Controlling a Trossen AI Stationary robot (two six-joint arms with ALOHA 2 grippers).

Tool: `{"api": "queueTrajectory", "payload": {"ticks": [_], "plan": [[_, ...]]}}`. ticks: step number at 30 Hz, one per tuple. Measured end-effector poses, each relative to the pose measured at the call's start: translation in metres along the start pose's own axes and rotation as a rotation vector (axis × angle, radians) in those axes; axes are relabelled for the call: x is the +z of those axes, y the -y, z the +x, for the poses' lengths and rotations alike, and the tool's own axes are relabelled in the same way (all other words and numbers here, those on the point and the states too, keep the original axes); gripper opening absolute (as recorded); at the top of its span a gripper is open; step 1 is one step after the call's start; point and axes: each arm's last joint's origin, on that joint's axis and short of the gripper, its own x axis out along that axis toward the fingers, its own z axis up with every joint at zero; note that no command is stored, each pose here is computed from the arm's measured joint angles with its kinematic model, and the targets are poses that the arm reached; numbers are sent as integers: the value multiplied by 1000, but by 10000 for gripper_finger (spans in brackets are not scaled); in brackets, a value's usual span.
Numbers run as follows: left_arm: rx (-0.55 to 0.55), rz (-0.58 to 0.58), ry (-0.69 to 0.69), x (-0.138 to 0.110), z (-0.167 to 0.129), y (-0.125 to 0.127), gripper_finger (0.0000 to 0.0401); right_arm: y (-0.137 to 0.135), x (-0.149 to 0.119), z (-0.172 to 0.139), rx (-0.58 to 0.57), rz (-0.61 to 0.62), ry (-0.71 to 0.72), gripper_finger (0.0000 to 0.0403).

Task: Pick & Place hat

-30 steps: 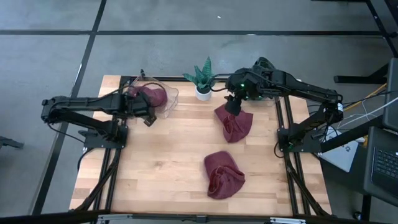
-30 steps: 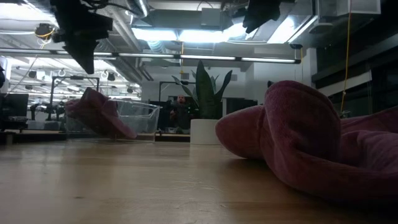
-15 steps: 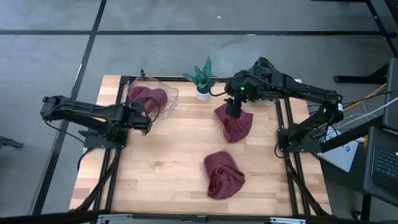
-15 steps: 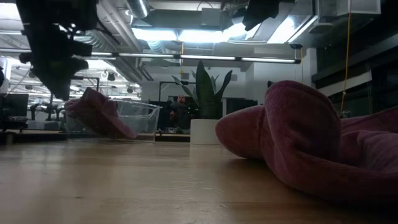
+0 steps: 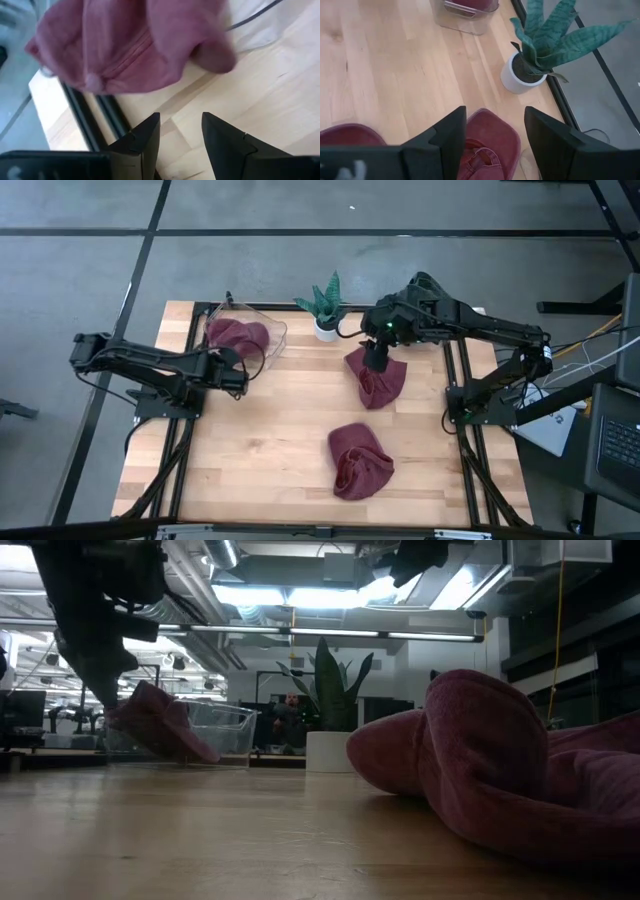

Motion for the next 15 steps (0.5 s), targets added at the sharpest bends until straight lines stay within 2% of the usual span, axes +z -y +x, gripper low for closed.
{"api": "queueTrajectory", "payload": {"ticks": [7, 15], "plan": [[5, 24, 74, 7, 3, 9, 141, -2, 0, -1, 5, -6, 2, 200], [79, 17, 30, 12, 15, 10, 137, -2, 0, 0, 5, -5, 2, 200]]}}
